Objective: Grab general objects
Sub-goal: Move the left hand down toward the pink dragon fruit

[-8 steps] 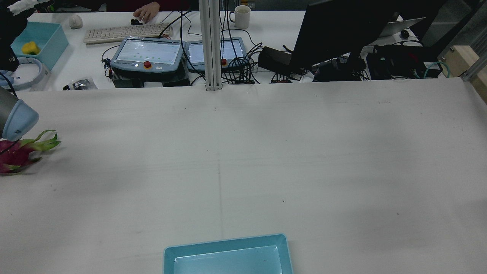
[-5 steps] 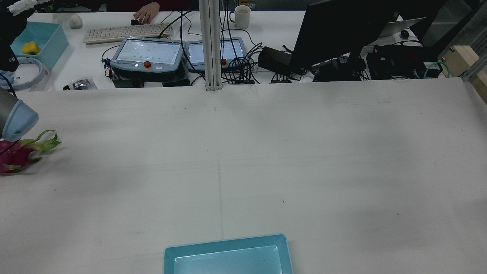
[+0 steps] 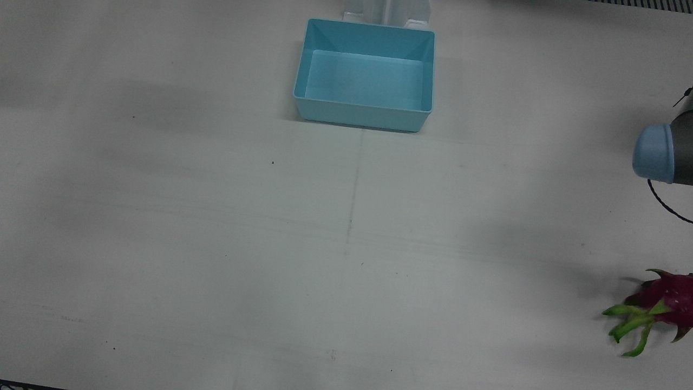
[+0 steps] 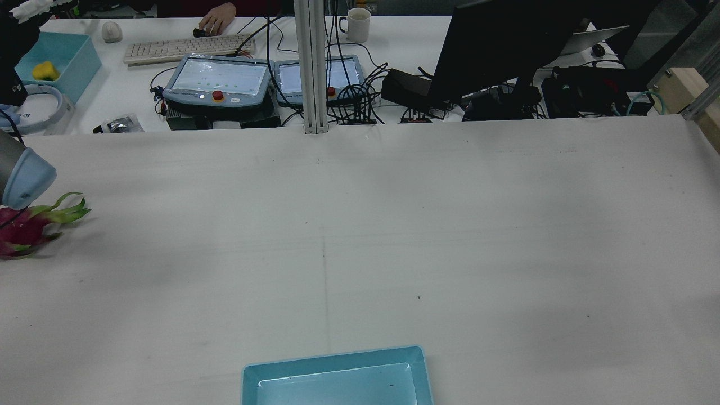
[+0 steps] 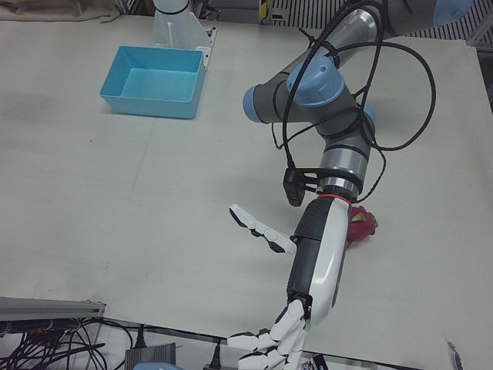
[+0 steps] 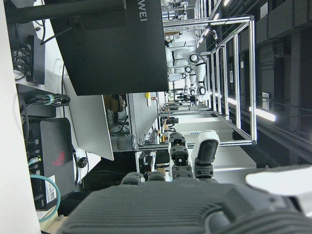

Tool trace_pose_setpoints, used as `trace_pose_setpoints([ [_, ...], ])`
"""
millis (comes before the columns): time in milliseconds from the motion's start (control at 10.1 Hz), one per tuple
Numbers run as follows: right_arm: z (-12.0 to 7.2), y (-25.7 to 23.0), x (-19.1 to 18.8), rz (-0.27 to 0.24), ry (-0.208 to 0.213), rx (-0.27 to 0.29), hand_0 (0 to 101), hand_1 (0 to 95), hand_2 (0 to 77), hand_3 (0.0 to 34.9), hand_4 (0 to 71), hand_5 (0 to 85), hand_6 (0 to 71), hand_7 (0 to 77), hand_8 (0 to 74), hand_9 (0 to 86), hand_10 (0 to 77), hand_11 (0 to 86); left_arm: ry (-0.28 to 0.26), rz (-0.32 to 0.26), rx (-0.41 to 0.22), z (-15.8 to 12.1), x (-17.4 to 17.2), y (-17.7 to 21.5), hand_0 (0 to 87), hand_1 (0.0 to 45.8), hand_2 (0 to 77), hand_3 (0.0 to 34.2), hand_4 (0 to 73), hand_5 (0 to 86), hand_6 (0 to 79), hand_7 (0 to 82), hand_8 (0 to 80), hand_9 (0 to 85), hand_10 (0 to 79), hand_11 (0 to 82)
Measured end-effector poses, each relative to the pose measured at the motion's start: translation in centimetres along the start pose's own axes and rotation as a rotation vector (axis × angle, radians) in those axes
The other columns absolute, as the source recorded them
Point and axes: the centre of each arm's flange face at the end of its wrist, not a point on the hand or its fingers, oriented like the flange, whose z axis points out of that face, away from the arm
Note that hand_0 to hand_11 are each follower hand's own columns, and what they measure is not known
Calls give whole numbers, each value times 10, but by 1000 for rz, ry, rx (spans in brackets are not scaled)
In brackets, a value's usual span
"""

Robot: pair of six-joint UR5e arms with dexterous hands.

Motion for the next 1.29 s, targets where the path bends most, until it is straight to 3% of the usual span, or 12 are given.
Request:
trace_pose_setpoints([
  [894, 0, 0, 0, 0, 0, 0, 0, 54, 16, 0, 0, 736, 0, 0, 0, 11, 0, 5, 13, -2, -33, 4, 3, 3, 485, 0, 11, 0, 169, 267, 169, 278, 27, 38, 147, 114],
  [1292, 0, 0, 0, 0, 0, 0, 0, 54, 16, 0, 0, 736, 0, 0, 0, 11, 0, 5, 23, 12, -50, 25, 19, 48, 483, 0, 11, 0, 164, 251, 164, 284, 27, 38, 147, 93],
])
